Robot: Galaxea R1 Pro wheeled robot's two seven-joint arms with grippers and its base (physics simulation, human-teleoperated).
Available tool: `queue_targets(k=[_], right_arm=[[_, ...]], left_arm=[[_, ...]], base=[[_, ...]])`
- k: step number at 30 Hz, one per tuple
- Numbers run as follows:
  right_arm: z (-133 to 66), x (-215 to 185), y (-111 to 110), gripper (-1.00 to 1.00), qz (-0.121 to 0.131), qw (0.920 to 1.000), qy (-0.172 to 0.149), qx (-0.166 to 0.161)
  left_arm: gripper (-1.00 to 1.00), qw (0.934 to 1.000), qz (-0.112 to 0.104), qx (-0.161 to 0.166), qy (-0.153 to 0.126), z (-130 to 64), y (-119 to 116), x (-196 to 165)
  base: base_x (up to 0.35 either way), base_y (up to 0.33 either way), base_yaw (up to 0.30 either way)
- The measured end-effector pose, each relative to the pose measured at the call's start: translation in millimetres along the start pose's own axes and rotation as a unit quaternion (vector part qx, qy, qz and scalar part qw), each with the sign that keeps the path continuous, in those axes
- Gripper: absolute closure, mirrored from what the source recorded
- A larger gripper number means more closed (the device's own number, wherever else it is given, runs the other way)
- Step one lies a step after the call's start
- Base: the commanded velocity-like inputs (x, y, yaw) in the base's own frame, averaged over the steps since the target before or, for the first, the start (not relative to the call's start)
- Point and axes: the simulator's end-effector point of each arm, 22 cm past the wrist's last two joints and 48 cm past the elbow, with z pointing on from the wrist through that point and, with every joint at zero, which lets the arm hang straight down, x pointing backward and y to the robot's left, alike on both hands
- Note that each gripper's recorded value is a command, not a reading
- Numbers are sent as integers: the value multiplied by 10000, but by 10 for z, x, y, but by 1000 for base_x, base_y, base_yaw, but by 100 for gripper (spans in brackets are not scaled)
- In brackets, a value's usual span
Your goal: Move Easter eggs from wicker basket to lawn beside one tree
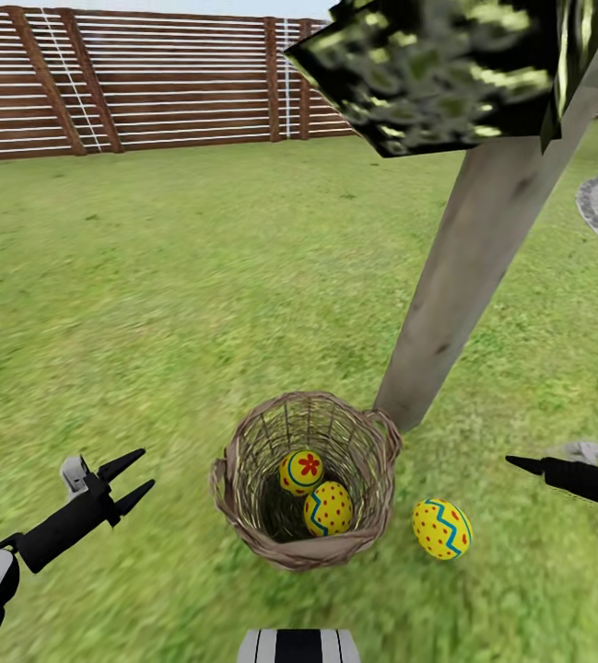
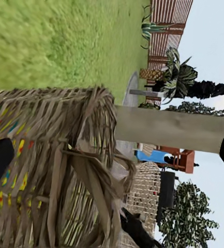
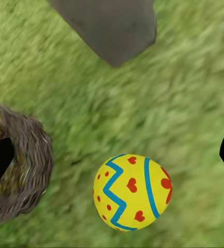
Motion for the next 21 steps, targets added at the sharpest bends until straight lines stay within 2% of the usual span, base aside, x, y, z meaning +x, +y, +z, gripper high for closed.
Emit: queue_targets(k=[4, 12, 16, 17, 19, 20, 21], right_arm=[[-182, -99, 264, -100, 137, 9969, -259, -729], [-371, -238, 366, -100, 77, 9948, -434, -917], [-446, -279, 488, -100, 45, 9917, -484, -1193], [-466, -278, 570, -100, 45, 9892, -482, -1383], [-501, -240, 728, -100, 294, 9835, -359, -1747], [-508, -237, 773, -100, 417, 9818, -304, -1826], [-528, -263, 794, -100, 410, 9820, -287, -1820]], left_arm=[[-100, 10000, 48, 68, -15, -10, -89, -7], [-100, 9997, 143, 204, -38, -30, -264, -10], [-100, 9996, 164, 234, -43, -35, -304, -9], [-100, 9996, 161, 235, -43, -34, -304, -7], [-100, 9996, 160, 236, -43, -33, -304, -6], [-100, 9996, 160, 237, -43, -33, -304, -6], [-100, 9996, 161, 238, -43, -32, -306, -6]], base=[[0, 0, 0], [0, 0, 0], [0, 0, 0], [0, 0, 0], [0, 0, 0], [0, 0, 0], [0, 0, 0]])
